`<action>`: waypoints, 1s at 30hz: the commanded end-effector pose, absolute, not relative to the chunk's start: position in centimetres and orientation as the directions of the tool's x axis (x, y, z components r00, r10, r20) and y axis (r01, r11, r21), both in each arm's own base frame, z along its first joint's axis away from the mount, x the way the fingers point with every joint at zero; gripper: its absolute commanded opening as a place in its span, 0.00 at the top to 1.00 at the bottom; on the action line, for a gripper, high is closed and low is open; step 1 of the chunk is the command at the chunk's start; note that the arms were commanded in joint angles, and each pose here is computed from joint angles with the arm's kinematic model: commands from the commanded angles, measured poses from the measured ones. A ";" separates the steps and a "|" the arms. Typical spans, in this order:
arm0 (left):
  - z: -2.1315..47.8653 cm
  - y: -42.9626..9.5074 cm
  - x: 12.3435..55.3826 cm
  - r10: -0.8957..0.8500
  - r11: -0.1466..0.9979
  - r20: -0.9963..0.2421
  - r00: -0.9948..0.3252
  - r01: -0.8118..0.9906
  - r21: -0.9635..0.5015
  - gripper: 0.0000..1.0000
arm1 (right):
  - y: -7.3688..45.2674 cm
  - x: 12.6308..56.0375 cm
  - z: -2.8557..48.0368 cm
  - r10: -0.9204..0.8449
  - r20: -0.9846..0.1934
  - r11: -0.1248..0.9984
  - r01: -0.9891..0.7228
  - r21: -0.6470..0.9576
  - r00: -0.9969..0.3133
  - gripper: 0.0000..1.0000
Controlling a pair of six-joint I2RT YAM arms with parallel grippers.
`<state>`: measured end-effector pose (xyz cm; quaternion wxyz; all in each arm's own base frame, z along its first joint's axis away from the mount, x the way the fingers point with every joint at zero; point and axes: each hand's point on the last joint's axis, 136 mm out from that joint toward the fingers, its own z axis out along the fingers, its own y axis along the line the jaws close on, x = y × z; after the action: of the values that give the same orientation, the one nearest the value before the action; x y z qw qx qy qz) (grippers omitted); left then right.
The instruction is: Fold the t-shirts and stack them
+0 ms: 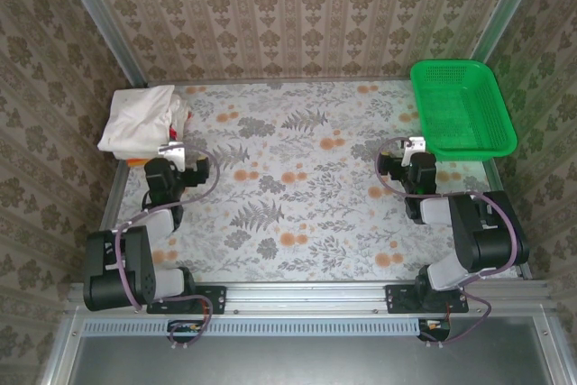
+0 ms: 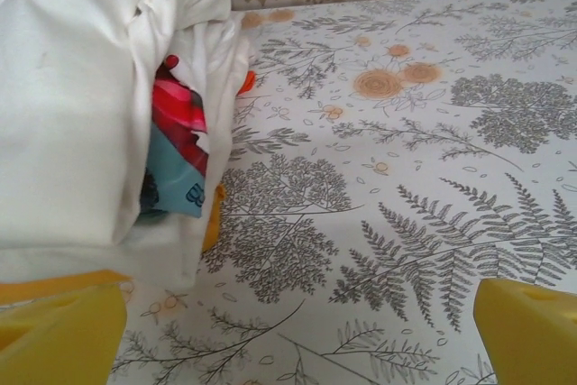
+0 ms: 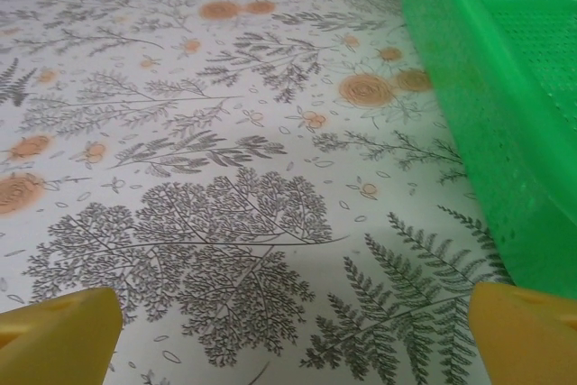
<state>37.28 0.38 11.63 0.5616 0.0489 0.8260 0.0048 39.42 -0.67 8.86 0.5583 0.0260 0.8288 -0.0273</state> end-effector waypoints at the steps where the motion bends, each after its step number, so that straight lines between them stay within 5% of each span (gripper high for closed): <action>1: 12.2 -0.1 38.0 0.080 0.994 -0.939 -0.334 0.093 0.052 0.00 | 0.2 39.9 9.8 0.011 -0.942 1.000 0.020 0.004 -0.335 0.00; 30: 9.3 -0.2 39.9 0.097 0.995 -0.927 -0.363 0.021 0.096 0.00 | -0.2 40.1 9.7 0.035 -0.939 0.999 0.026 0.028 -0.343 0.00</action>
<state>39.08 -0.29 7.66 0.5418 0.0422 0.8388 0.0328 39.55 -0.38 9.05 0.5622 0.0193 0.8268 -0.0078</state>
